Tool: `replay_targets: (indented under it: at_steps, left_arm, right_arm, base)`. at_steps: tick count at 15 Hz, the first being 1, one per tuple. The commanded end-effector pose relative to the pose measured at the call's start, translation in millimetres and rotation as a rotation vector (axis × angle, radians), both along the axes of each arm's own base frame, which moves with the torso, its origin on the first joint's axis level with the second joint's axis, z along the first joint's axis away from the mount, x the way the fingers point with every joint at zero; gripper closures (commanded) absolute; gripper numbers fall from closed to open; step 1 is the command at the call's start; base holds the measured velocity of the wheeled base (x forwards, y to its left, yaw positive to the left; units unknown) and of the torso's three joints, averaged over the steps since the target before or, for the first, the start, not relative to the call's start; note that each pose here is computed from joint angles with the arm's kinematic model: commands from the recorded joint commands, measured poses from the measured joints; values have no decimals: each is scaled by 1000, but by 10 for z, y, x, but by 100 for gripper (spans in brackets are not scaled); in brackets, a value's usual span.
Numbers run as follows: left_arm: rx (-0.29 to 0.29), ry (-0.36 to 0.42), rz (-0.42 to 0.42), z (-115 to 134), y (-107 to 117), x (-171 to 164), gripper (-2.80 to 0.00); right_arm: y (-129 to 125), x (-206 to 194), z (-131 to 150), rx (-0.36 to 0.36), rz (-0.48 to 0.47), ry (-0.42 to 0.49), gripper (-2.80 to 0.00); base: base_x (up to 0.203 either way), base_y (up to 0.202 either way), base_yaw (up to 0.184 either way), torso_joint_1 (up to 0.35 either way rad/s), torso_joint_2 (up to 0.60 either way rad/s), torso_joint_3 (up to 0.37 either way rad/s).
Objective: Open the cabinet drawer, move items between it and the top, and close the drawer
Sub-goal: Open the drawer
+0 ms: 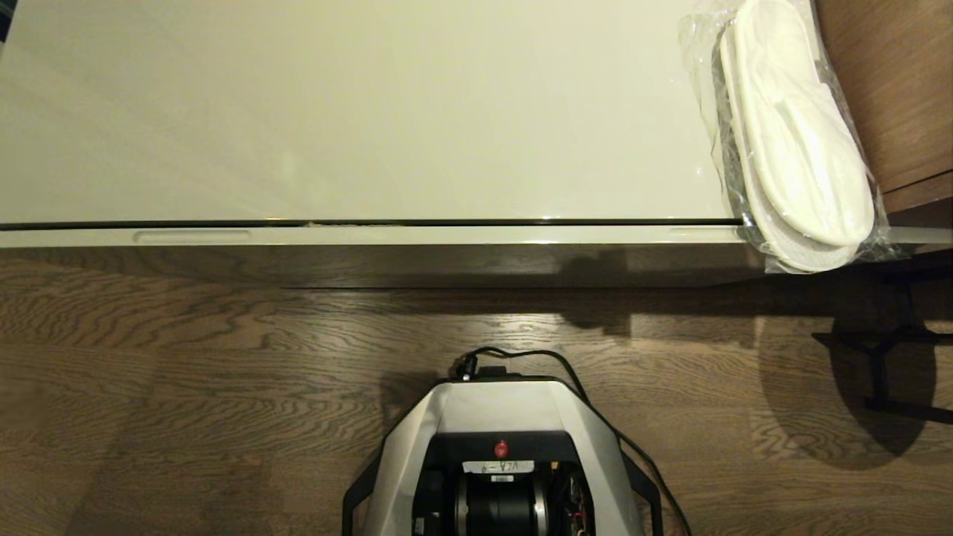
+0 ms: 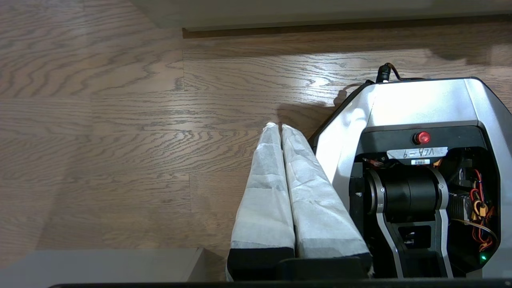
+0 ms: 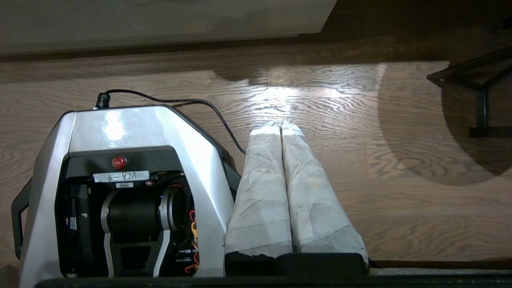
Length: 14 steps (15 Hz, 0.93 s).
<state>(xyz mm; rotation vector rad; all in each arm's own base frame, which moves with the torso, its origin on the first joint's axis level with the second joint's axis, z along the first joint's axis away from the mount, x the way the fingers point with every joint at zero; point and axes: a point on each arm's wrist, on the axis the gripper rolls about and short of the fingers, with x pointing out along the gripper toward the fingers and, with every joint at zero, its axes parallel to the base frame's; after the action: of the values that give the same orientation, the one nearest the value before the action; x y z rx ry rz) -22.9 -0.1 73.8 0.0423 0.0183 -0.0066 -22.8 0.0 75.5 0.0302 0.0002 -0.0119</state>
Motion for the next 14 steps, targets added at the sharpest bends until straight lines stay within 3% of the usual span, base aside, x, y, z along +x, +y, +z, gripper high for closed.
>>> replay_targets:
  at_steps: [1,14]
  left_arm:
    - [1,3,0,-3,0,2,0]
    - [11,-25,6,57,1,-11,0]
  right_arm:
    - [0,0,-5,0,0,0,0]
    - [0,0,-5,0,0,0,0]
  base:
    - [0,0,0,0,0,0]
    - [0,0,0,0,0,0]
